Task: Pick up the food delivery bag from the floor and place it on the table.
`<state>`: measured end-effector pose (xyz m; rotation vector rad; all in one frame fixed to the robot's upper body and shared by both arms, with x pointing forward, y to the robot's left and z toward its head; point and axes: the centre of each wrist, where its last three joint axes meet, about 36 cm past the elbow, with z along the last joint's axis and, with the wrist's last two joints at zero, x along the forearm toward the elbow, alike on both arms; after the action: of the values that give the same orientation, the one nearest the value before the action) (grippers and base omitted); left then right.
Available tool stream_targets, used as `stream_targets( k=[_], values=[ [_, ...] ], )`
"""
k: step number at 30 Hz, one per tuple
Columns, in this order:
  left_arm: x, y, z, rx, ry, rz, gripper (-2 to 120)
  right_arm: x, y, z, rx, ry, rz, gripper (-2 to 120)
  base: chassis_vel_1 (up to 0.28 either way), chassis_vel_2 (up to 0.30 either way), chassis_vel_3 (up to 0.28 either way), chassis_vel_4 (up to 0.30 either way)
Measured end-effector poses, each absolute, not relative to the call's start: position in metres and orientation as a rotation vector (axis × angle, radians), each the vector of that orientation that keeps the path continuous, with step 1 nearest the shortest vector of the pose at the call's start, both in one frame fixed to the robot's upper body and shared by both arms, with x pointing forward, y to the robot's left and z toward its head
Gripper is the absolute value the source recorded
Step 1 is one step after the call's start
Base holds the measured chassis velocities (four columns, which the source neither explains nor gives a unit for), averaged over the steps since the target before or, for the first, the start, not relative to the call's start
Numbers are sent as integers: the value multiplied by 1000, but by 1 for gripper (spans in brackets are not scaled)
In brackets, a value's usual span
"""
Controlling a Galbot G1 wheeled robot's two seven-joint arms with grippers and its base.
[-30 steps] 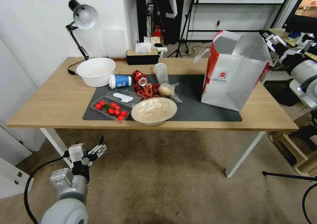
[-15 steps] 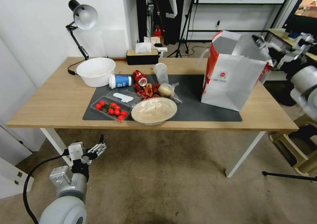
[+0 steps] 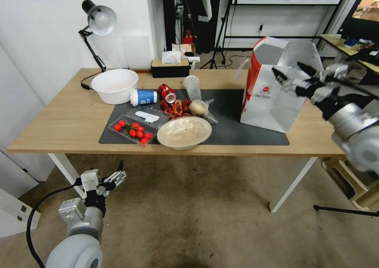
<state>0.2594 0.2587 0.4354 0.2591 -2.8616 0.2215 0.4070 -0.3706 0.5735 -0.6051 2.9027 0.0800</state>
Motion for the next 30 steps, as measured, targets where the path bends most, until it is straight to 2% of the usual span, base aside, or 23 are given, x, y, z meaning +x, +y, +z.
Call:
stream_targets(
  k=[14,23,30],
  values=[
    [260,261,434,267,-2867,223,100,343,-355,487,-433,2978,124,100,0,0,0,0],
    [258,259,429,254,-2867,230,100,283,-338,424,-305,3081,212,100,0,0,0,0],
    [259,258,429,247,-2867,230,100,270,-331,403,-231,3119,255,100,0,0,0,0]
  ],
)
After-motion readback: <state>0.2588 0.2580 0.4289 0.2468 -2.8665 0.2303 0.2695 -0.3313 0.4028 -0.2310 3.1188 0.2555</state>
